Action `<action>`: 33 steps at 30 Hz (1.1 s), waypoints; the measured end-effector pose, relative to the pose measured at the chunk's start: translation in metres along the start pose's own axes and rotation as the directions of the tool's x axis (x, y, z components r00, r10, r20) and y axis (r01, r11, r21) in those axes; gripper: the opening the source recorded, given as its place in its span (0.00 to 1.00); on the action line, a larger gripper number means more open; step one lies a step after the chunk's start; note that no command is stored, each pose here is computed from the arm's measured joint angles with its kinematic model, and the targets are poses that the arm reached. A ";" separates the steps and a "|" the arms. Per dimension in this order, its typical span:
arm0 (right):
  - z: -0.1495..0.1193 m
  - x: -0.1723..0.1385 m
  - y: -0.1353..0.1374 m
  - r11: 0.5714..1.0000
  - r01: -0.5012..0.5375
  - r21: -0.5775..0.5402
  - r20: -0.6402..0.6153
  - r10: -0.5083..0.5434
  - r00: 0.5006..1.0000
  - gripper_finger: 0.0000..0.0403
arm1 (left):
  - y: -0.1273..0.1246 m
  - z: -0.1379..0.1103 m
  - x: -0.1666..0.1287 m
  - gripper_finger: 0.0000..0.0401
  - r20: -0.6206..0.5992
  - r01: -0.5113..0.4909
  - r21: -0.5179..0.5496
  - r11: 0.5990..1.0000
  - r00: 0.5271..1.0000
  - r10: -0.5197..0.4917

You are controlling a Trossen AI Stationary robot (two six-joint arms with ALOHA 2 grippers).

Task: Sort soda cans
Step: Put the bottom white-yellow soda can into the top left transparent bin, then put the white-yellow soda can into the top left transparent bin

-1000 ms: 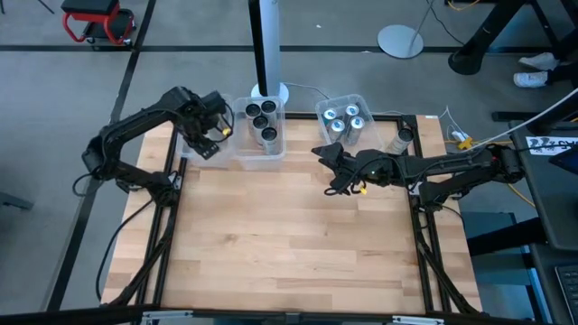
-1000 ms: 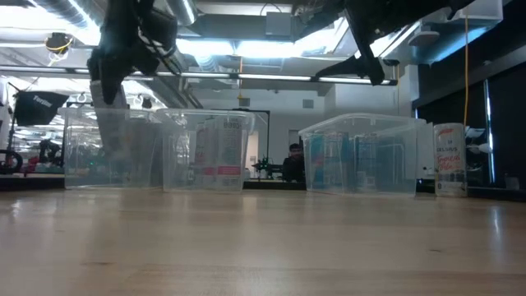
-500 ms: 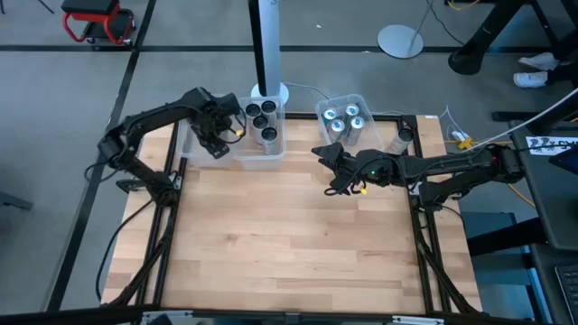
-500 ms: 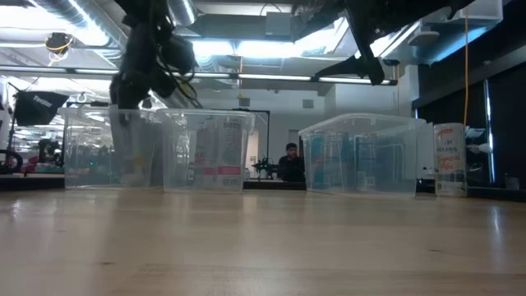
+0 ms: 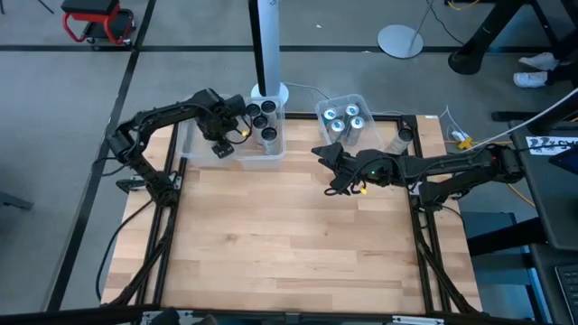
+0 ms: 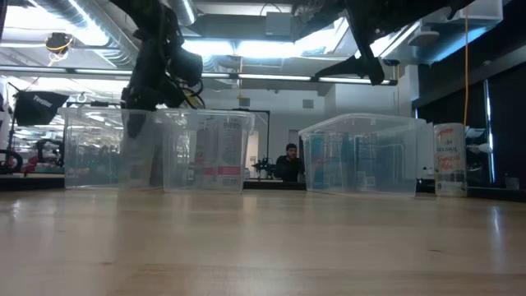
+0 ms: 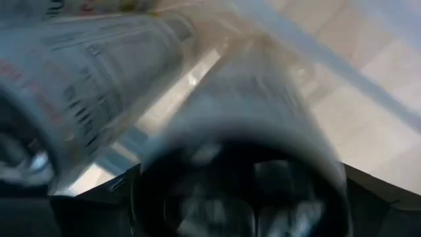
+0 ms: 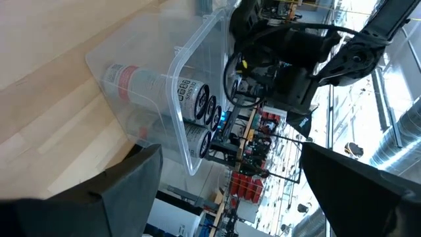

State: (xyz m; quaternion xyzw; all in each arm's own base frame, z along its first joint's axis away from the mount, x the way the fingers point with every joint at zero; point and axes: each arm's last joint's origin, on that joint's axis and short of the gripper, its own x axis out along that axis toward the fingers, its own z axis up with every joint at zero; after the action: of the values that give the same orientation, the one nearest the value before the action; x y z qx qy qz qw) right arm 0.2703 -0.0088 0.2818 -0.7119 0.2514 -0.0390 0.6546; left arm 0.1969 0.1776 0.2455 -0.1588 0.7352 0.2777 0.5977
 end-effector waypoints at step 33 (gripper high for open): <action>0.000 0.000 0.000 1.000 0.001 0.009 0.000 -0.001 1.000 0.89 | 0.002 -0.123 -0.163 0.77 0.939 0.023 0.127 0.992 0.318 -0.127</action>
State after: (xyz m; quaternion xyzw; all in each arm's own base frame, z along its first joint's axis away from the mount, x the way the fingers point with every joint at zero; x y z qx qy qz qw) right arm 0.2704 -0.0088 0.2819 -0.7091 0.2507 -0.0404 0.6578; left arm 0.1373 0.0895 0.4193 0.0256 0.2533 0.2569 0.9323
